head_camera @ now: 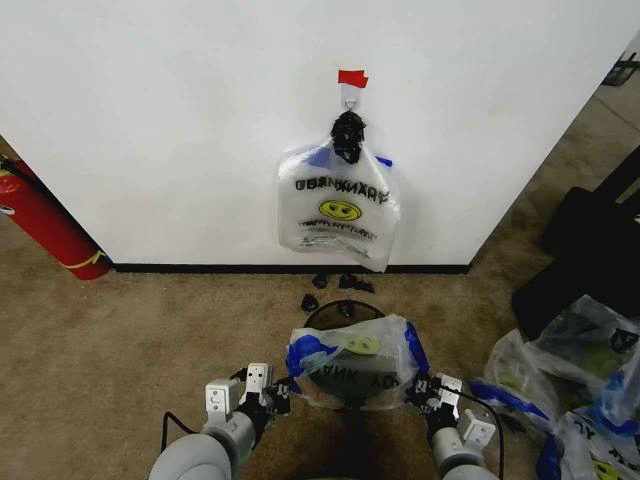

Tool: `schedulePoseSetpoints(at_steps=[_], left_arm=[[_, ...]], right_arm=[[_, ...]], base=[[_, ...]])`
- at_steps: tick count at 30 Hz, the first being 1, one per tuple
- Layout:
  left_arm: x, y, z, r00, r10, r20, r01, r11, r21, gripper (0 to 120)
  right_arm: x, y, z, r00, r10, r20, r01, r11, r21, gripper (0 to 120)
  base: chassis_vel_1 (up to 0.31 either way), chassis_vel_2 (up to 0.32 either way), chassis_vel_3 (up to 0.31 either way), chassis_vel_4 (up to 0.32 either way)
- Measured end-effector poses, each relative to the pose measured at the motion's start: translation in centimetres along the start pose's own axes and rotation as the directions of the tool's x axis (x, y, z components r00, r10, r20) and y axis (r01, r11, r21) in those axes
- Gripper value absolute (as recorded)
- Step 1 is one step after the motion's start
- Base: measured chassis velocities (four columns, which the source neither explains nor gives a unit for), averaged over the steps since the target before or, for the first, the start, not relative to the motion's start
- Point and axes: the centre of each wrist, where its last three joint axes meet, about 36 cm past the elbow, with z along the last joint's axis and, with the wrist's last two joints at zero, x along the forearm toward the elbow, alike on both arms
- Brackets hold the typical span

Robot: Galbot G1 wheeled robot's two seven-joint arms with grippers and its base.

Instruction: Pick up the garbage bag from the wall and place it over the trash bin.

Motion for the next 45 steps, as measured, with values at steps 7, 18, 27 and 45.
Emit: schedulePoseSetpoints(at_steps=[7,18,27,45], left_arm=[[-1.8,0.2,0.2,1.000,-0.009,0.020,0.010,0.999,-0.031,0],[-3.5,0.8,1.3,0.999,-0.034,0.028,0.036,0.995,-0.090,0],[-2.9,0.3,1.9,0.998,-0.014,0.062,0.019,0.997,-0.080,0],[5.6,-2.2,2.3,0.990,0.053,0.130,-0.046,0.998,-0.052,54]], right_arm=[[-1.7,0.3,-0.4,1.000,0.000,0.026,0.000,1.000,0.002,0],[-3.5,-0.2,-0.2,0.999,0.015,0.047,-0.018,0.997,0.071,0],[-3.4,-0.7,0.2,0.997,0.001,0.073,-0.007,0.997,0.083,0],[2.5,-4.7,2.1,0.947,-0.145,0.286,0.068,0.963,0.262,30]], base=[[0.000,0.000,0.000,0.000],[0.000,0.000,0.000,0.000],[0.000,0.000,0.000,0.000],[0.000,0.000,0.000,0.000]])
